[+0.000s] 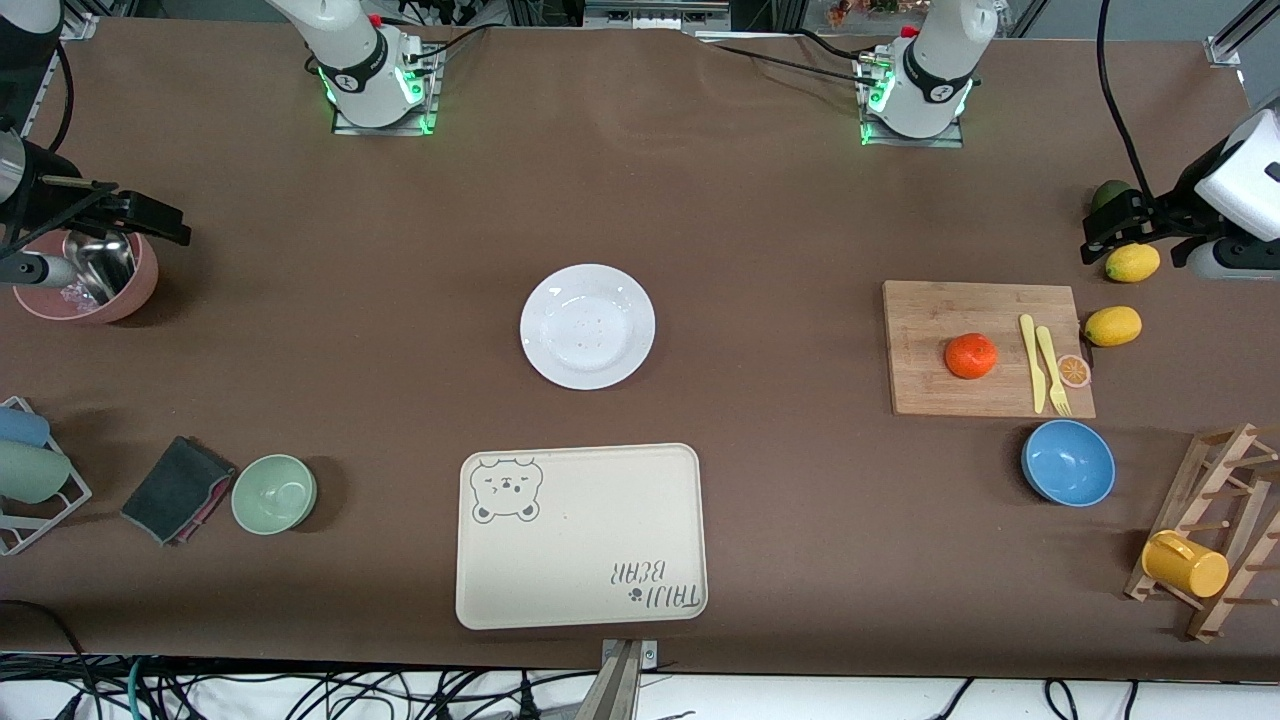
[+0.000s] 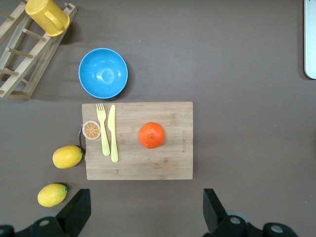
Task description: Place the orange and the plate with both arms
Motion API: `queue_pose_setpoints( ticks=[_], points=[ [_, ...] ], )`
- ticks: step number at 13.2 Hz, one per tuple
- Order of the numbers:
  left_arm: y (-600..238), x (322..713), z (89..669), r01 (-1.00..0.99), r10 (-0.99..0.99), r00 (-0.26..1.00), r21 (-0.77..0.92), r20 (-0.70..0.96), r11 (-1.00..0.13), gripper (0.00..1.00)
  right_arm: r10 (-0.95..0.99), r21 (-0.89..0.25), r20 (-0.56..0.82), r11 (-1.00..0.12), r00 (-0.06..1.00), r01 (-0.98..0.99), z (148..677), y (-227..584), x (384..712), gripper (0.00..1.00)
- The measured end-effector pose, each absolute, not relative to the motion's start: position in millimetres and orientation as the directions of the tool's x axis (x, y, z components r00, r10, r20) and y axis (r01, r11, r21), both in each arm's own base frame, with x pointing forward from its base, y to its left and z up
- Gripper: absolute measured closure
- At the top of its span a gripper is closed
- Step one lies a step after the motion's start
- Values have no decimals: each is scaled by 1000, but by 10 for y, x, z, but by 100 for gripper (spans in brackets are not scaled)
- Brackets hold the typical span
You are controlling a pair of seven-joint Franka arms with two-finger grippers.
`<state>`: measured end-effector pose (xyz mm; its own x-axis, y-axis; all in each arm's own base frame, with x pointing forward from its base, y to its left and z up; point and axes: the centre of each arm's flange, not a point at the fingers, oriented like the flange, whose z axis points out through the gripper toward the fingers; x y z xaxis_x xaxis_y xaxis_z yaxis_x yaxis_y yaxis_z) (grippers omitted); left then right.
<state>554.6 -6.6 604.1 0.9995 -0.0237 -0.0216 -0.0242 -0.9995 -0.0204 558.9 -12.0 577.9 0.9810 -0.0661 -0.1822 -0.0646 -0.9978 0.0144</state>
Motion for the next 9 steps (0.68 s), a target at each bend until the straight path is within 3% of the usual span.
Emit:
queue_pose_setpoints(
  ticks=[9],
  points=[
    [-5,5548,6034,-13,-13,1000,-20,-23,-1000,0,-66,14,-182,-998,981,-65,5779,-120,5589,0]
  ],
)
